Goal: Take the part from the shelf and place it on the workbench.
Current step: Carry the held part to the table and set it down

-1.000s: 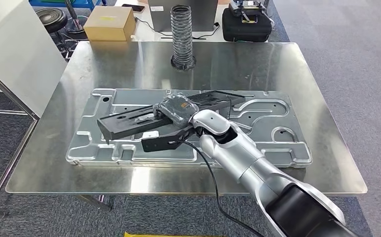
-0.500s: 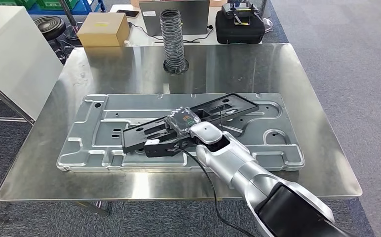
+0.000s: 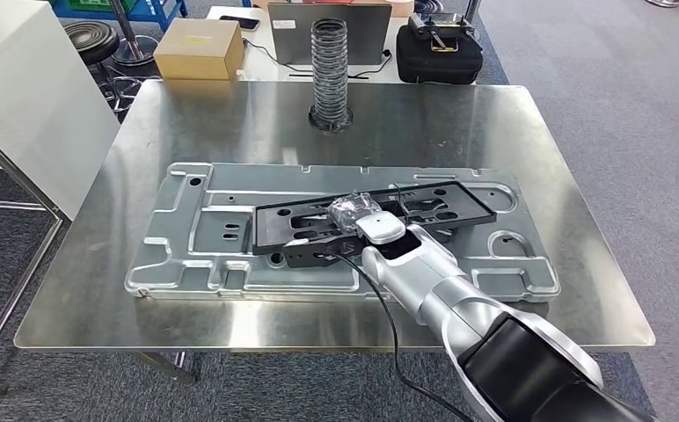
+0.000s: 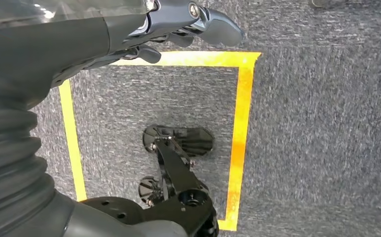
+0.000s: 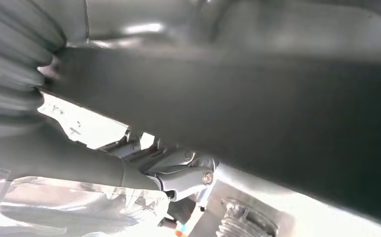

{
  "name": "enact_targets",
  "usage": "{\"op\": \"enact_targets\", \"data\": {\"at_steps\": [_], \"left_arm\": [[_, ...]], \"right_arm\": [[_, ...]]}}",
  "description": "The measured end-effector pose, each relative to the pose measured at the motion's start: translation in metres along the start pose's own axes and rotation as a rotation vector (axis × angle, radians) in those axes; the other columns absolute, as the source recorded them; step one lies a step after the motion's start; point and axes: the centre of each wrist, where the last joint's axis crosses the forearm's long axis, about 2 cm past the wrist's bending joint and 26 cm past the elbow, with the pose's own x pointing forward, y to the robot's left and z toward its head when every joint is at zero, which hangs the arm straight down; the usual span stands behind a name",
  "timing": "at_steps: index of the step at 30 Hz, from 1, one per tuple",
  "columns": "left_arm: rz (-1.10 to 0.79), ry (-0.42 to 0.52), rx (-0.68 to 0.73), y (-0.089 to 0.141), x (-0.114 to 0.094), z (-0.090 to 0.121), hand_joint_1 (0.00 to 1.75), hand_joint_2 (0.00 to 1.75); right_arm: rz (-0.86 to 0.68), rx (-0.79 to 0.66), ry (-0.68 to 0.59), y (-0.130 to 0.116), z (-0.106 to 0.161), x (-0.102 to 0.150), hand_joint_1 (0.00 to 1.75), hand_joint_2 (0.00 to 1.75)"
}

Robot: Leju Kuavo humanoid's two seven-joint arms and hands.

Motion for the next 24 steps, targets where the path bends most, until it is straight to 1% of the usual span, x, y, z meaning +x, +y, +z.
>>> {"op": "enact_targets", "data": {"at_steps": [3, 5, 9, 13, 15, 17, 18, 19, 21, 22, 24], "left_arm": [[0.005, -0.008, -0.001, -0.001, -0.001, 0.000, 0.00, 0.00], [0.009, -0.010, 0.002, -0.002, -0.002, 0.001, 0.00, 0.00], [0.017, -0.010, 0.012, 0.000, -0.003, 0.002, 0.00, 0.00], [0.029, -0.006, 0.027, 0.003, -0.005, 0.003, 0.00, 0.00], [0.037, 0.001, 0.037, 0.004, -0.009, 0.005, 0.00, 0.00], [0.049, 0.004, 0.048, 0.005, -0.011, 0.006, 0.00, 0.00], [0.056, 0.003, 0.053, 0.005, -0.012, 0.006, 0.00, 0.00], [0.064, 0.001, 0.057, 0.004, -0.012, 0.007, 0.00, 0.00], [0.077, 0.000, 0.066, 0.004, -0.014, 0.008, 0.00, 0.00], [0.082, 0.001, 0.070, 0.005, -0.015, 0.009, 0.00, 0.00], [0.090, 0.003, 0.076, 0.005, -0.016, 0.009, 0.00, 0.00]], "right_arm": [[-0.054, -0.018, -0.044, -0.005, -0.001, -0.002, 0.00, 0.00], [-0.161, -0.026, -0.130, -0.009, -0.001, -0.003, 0.00, 0.00], [-0.492, -0.037, -0.371, -0.020, 0.000, -0.010, 0.00, 0.00], [-0.882, -0.177, -0.672, -0.041, 0.007, -0.025, 0.00, 0.00], [-1.113, -0.299, -0.851, -0.049, 0.017, -0.033, 0.00, 0.00], [-1.327, -0.501, -1.041, -0.064, 0.033, -0.044, 0.00, 0.00], [-1.399, -0.618, -1.117, -0.072, 0.044, -0.051, 0.00, 0.00], [-1.445, -0.740, -1.175, -0.080, 0.056, -0.060, 0.00, 0.00], [-1.465, -0.930, -1.238, -0.088, 0.081, -0.077, 0.00, 0.00], [-1.456, -0.998, -1.255, -0.089, 0.092, -0.083, 0.00, 0.00], [-1.425, -1.086, -1.277, -0.091, 0.110, -0.093, 0.00, 0.00]]}}
